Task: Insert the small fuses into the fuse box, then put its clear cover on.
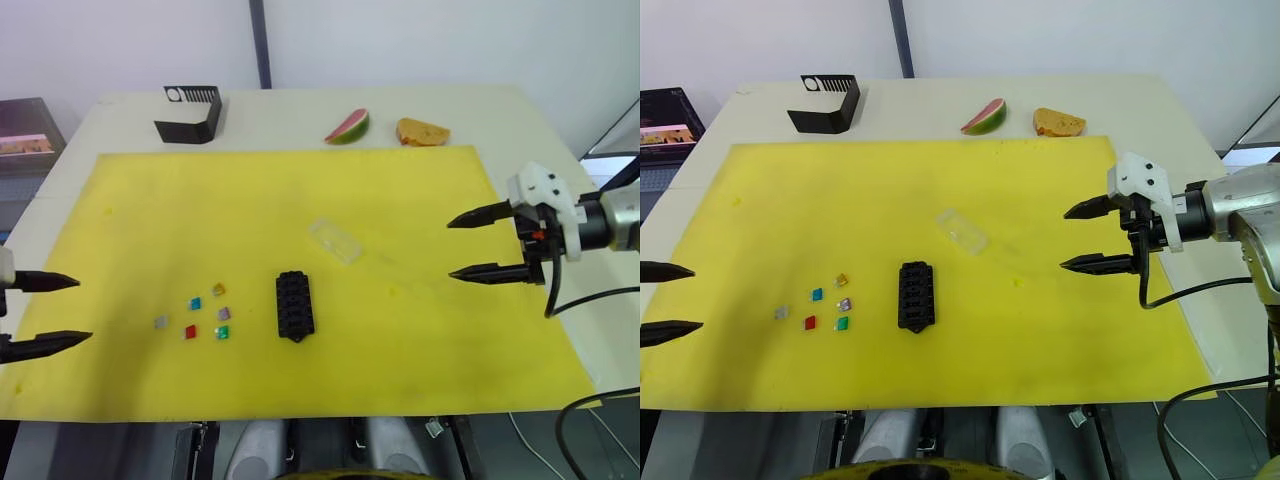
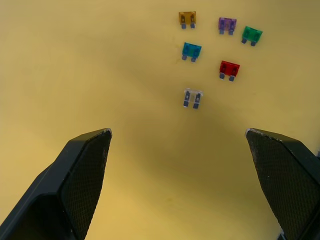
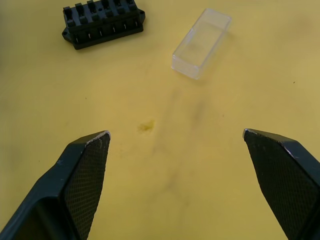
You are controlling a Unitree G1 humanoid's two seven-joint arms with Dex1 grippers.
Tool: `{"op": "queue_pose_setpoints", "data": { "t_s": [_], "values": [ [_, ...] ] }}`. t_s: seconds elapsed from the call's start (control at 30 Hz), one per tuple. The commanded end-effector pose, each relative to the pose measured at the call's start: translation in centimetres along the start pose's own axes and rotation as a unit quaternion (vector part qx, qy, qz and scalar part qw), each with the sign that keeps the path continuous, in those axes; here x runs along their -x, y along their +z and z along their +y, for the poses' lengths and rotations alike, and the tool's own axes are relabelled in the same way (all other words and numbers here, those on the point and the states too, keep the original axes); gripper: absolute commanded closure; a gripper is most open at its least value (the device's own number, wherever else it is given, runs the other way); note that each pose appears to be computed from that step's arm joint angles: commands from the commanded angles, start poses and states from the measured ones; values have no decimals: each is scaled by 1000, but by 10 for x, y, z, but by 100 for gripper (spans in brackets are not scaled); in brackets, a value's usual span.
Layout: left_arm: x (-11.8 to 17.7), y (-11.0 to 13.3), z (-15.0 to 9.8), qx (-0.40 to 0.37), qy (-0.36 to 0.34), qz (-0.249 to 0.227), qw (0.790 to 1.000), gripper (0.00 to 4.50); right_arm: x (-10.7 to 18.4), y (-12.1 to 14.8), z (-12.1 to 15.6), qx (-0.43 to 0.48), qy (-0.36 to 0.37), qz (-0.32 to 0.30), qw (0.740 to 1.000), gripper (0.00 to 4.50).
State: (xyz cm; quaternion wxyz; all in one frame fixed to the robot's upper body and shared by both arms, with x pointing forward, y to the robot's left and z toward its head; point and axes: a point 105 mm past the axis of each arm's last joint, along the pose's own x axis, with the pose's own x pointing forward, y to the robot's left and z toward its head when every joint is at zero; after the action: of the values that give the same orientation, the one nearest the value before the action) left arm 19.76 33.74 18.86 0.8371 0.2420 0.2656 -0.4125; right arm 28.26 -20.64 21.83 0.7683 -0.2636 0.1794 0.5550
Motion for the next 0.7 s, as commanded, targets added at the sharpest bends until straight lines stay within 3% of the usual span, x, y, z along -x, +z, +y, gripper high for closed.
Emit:
{"op": "queue_pose_setpoints", "data": {
  "t_s": [0.03, 0.7],
  "values": [
    [6, 0, 3, -9, 18, 2, 1000, 0, 8, 10, -1, 23, -15, -7, 1000, 2],
    [-5, 8, 9, -1, 23, -20, 1000, 0, 4, 14, -4, 19, -28, -24, 999, 2]
  ]
}}
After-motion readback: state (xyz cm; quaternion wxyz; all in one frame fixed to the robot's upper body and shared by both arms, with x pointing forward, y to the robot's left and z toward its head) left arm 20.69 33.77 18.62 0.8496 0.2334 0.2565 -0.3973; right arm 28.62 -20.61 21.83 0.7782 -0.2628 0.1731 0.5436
